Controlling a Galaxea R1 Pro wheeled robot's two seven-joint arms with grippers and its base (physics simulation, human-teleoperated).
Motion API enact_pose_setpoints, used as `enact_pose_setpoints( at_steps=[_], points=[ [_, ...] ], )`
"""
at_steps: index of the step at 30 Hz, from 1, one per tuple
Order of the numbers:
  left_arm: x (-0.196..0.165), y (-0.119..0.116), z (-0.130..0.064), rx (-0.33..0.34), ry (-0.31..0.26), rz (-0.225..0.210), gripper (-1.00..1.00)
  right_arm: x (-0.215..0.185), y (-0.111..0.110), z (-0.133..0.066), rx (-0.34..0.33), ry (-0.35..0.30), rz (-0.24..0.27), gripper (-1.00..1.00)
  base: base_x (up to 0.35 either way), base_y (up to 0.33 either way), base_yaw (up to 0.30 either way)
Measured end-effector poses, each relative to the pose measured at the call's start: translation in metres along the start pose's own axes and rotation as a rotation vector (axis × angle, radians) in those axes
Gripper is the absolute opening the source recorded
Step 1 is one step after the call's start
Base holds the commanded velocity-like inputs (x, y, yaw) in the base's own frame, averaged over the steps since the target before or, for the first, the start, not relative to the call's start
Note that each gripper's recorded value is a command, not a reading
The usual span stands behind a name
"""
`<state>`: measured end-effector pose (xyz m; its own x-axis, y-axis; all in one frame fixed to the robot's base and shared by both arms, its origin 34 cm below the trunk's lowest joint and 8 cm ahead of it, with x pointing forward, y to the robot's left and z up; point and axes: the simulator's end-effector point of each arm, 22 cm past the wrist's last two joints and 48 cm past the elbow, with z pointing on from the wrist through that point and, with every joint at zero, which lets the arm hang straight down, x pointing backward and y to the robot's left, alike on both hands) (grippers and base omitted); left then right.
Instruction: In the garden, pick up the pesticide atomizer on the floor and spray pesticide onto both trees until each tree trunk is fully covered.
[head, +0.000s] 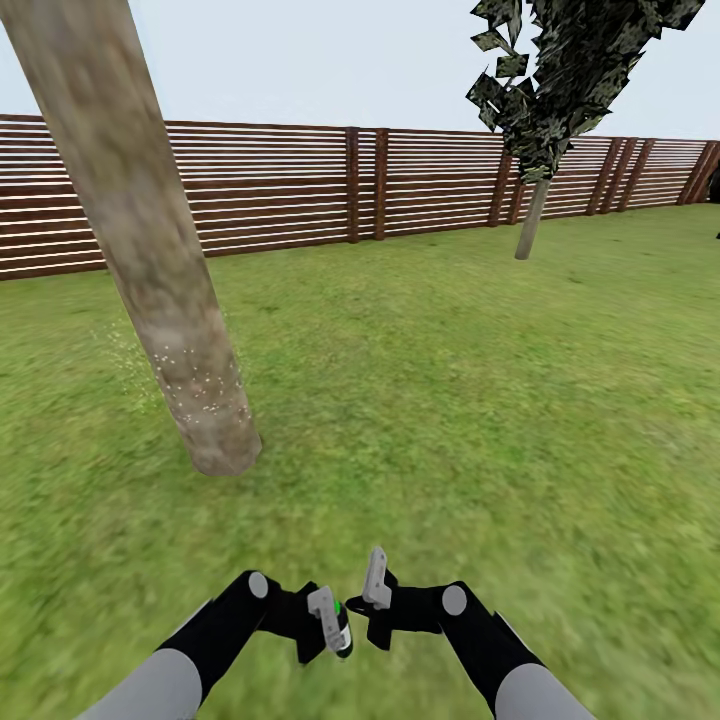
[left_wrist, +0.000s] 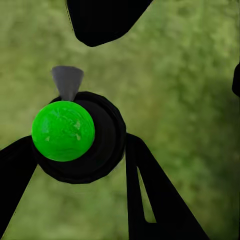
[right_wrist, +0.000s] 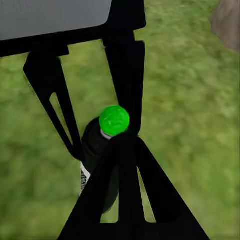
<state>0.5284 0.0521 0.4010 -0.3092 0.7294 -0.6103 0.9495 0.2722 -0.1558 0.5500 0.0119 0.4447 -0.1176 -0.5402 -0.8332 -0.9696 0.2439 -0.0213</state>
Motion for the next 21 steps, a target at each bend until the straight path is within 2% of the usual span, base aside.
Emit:
enact_pose_setpoints(
  at_steps=[21],
  points=[
    [-0.0084,-0.0029,0.0024,0.007,-0.015,0.003,-1.00,0.0002,-0.0002,-0.0001,0.001,0.001,-0.001,-1.00,0.000,0.000,0.000]
  ],
)
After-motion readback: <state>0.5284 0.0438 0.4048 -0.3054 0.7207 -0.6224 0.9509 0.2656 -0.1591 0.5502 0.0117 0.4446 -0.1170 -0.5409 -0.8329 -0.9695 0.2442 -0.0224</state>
